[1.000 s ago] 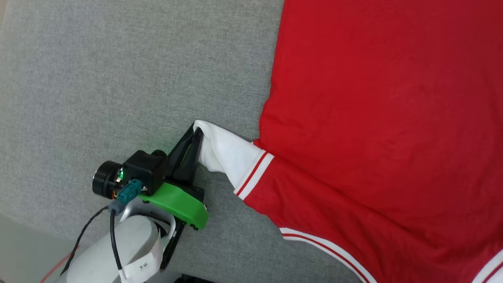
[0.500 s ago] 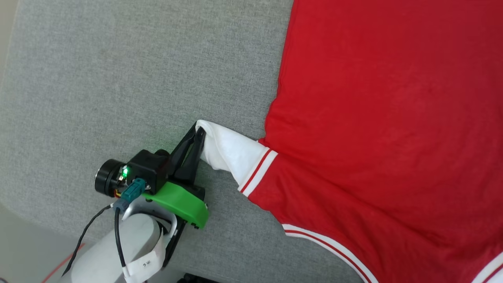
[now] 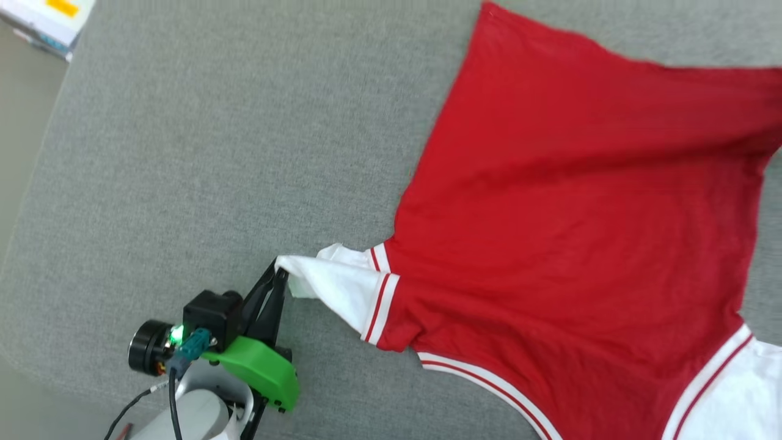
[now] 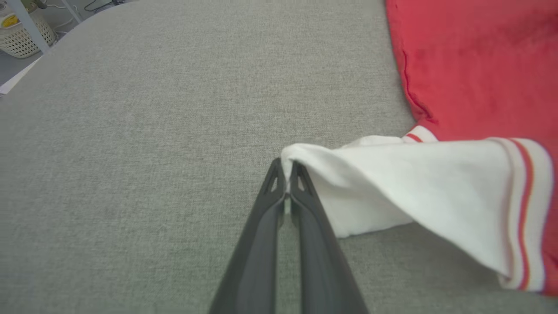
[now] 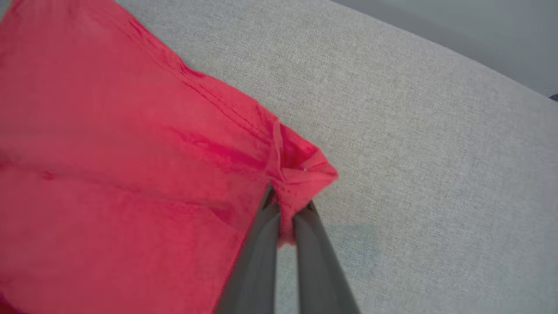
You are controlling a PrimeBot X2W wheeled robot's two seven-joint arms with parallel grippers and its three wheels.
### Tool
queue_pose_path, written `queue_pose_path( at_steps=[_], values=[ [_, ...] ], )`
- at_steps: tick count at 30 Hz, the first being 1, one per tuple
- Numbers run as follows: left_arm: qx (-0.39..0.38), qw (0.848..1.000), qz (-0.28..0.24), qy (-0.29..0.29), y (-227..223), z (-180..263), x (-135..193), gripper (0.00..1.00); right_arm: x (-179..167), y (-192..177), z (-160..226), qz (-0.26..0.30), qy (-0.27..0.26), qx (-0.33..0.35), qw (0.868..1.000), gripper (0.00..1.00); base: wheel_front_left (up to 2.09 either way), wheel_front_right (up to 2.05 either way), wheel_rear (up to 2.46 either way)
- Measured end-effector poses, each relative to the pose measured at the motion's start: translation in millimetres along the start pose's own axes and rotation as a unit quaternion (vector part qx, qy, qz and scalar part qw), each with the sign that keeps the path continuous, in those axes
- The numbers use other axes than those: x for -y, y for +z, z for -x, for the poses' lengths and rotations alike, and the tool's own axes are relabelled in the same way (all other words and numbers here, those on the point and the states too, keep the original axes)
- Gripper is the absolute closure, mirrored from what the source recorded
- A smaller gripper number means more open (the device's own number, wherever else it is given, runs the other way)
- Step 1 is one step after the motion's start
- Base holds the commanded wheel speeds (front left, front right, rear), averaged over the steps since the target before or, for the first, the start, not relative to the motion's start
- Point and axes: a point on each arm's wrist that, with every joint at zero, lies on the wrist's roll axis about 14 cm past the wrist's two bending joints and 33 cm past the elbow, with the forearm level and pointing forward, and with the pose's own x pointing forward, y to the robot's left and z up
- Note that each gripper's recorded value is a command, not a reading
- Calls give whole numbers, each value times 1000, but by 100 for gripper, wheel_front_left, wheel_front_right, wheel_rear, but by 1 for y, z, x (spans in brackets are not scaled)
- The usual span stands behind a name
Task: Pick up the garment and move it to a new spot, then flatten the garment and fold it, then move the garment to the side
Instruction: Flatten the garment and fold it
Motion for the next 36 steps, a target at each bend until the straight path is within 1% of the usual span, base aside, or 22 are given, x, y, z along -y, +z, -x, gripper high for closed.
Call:
queue_pose_path(
  at_steps=[1, 2, 3, 9, 12, 16, 20, 24, 27, 31, 32, 33, 36],
  values=[
    [3, 1000, 0, 1, 2, 4, 0, 100, 4, -5, 10, 0, -4, 7, 1000, 100, 0, 0, 0],
    [10, 1000, -3, 4, 6, 13, -1, 100, 13, -23, 39, 0, -15, 21, 1000, 100, 0, 0, 0],
    [12, 1000, -5, 3, 7, 17, 0, 100, 15, -31, 48, -1, -17, 23, 1000, 100, 0, 0, 0],
    [19, 1000, 3, 0, 12, 28, 5, 100, 16, -87, 88, -17, -21, 18, 999, 100, 0, 0, 0],
    [25, 1000, 4, -6, 15, 31, 10, 100, 13, -129, 106, -31, -24, -5, 999, 100, 0, 0, 0],
    [31, 999, 2, -16, 19, 32, 16, 100, 11, -177, 127, -65, -31, -22, 997, 100, 0, 0, 0],
    [39, 999, -1, -26, 26, 31, 21, 100, -2, -229, 138, -116, -29, -46, 992, 100, 0, 0, 0],
    [37, 999, -2, -31, 26, 28, 25, 100, -20, -270, 135, -167, -23, -68, 983, 100, 0, 0, 0],
    [28, 999, -1, -31, 21, 26, 25, 100, -30, -289, 125, -184, -20, -87, 979, 100, 0, 0, 0],
    [21, 999, 0, -30, 17, 26, 24, 100, -32, -295, 119, -193, -26, -89, 977, 100, 0, 0, 0],
    [21, 999, 0, -30, 17, 26, 24, 100, -30, -294, 119, -195, -29, -83, 977, 55, 0, 0, 0],
    [20, 999, -1, -31, 17, 26, 25, 100, -27, -290, 120, -198, -34, -73, 977, 0, 0, 0, 0],
    [23, 999, -1, -33, 19, 26, 26, 100, -10, -267, 125, -194, -54, -25, 979, 0, 0, 0, 0]
  ],
)
